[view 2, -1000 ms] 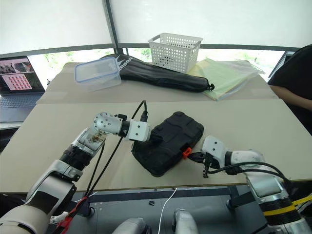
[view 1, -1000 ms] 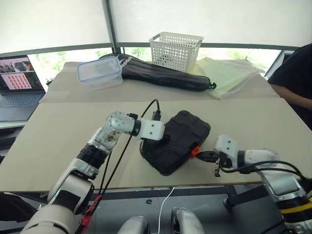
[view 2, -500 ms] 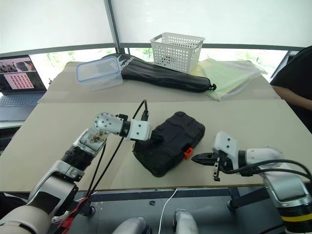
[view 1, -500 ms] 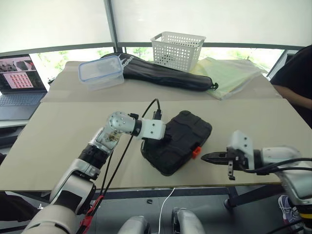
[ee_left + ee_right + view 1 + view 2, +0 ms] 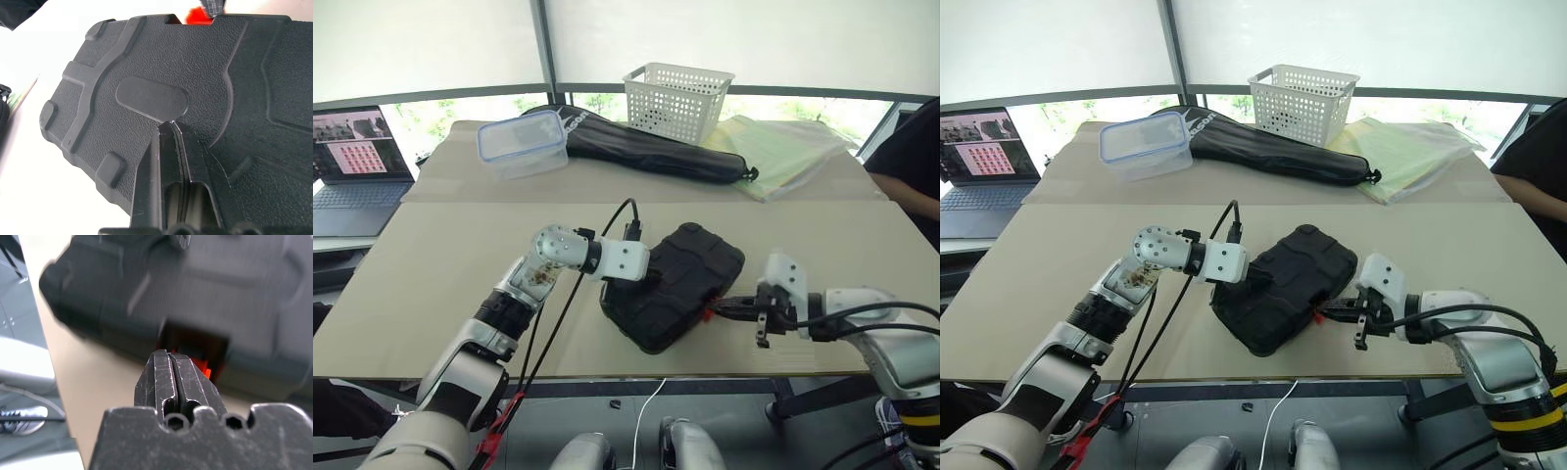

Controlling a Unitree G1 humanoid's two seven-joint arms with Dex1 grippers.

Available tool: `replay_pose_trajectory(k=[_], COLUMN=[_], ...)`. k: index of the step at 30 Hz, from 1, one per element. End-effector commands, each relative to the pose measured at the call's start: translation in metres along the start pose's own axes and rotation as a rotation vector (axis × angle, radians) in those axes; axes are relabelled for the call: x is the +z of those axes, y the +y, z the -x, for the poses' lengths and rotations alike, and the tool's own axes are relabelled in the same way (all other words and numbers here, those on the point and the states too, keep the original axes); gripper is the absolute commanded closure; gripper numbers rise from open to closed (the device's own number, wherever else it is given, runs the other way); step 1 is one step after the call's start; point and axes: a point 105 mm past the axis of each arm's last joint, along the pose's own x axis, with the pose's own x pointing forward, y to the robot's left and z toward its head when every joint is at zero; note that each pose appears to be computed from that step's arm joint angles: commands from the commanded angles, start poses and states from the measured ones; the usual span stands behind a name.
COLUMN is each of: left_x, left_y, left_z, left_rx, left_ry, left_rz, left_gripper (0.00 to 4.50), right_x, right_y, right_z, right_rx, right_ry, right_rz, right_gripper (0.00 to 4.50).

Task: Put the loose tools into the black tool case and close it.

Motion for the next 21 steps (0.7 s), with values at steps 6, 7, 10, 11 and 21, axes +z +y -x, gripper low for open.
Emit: replay_pose_trajectory(k=[6,7,10,11,21], left_x=[-0.017,-0.016,-0.011,-0.009,-0.007], left_y=[-0.015,-0.015,-0.013,-0.013,-0.018], left_z=[-0.005,-0.006,-0.01,-0.011,-0.019], left_rx=[-0.044,-0.044,-0.046,-0.047,-0.082], left_ry=[0.057,0.053,0.035,0.028,0.026], left_rz=[0.05,0.047,0.04,0.038,0.005], left_gripper=[4.46,4.46,4.46,4.46,4.46], right_x=[0.001,-0.004,-0.021,-0.027,-0.017], right_y=[-0.001,0.001,0.006,0.005,-0.02], right_z=[0.03,0.029,0.02,0.016,-0.017], right_rx=[-0.074,-0.069,-0.063,-0.071,-0.178], right_ry=[-0.016,-0.003,0.043,0.056,-0.001], right_rz=[-0.03,-0.036,-0.052,-0.052,0.04], right_gripper=[4.5,4.5,4.5,4.5,4.5])
